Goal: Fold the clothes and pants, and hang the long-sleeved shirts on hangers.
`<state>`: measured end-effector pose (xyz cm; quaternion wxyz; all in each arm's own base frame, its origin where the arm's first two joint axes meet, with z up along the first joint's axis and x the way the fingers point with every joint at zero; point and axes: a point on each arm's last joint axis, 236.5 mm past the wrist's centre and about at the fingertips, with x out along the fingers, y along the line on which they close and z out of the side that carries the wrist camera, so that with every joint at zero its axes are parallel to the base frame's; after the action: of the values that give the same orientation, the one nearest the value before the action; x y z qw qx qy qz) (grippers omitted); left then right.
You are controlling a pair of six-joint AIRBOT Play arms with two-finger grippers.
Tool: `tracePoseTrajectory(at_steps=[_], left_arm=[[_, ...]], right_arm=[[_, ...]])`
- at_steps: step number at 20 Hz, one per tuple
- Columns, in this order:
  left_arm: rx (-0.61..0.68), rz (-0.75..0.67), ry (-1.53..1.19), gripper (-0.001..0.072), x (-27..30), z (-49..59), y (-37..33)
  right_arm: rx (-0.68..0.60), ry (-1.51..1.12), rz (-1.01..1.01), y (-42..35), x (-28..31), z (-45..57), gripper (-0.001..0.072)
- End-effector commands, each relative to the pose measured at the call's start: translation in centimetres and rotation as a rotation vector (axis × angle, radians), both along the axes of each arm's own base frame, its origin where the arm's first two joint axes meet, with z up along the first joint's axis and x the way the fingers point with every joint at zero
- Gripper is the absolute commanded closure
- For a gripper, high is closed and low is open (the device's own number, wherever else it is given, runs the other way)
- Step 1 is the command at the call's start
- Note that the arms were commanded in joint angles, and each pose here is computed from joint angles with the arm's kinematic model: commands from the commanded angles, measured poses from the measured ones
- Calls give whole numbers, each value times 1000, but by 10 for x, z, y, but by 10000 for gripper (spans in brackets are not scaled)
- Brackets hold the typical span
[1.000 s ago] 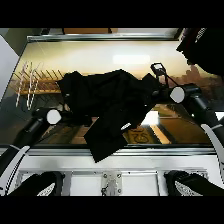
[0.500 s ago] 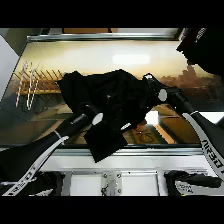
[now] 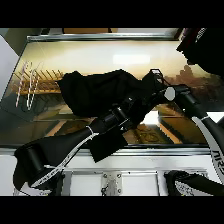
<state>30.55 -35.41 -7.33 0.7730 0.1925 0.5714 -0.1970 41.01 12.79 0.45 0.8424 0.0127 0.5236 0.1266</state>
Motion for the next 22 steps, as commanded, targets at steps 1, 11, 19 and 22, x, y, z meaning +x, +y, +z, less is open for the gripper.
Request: tracePoseTrajectory(at_steps=[1, 11, 19, 22], left_arm=[[50, 0, 5, 92, 8, -15, -6], [274, 94, 9, 93, 15, -21, 51], [300, 145, 28, 469, 17, -12, 83], [255, 162, 1, 694, 23, 12, 106]], right_arm=[[24, -33, -7, 0, -12, 32, 700], [25, -35, 1, -2, -24, 47, 700], [9, 1, 8, -5, -32, 43, 700], [6, 7, 4, -8, -33, 43, 700]])
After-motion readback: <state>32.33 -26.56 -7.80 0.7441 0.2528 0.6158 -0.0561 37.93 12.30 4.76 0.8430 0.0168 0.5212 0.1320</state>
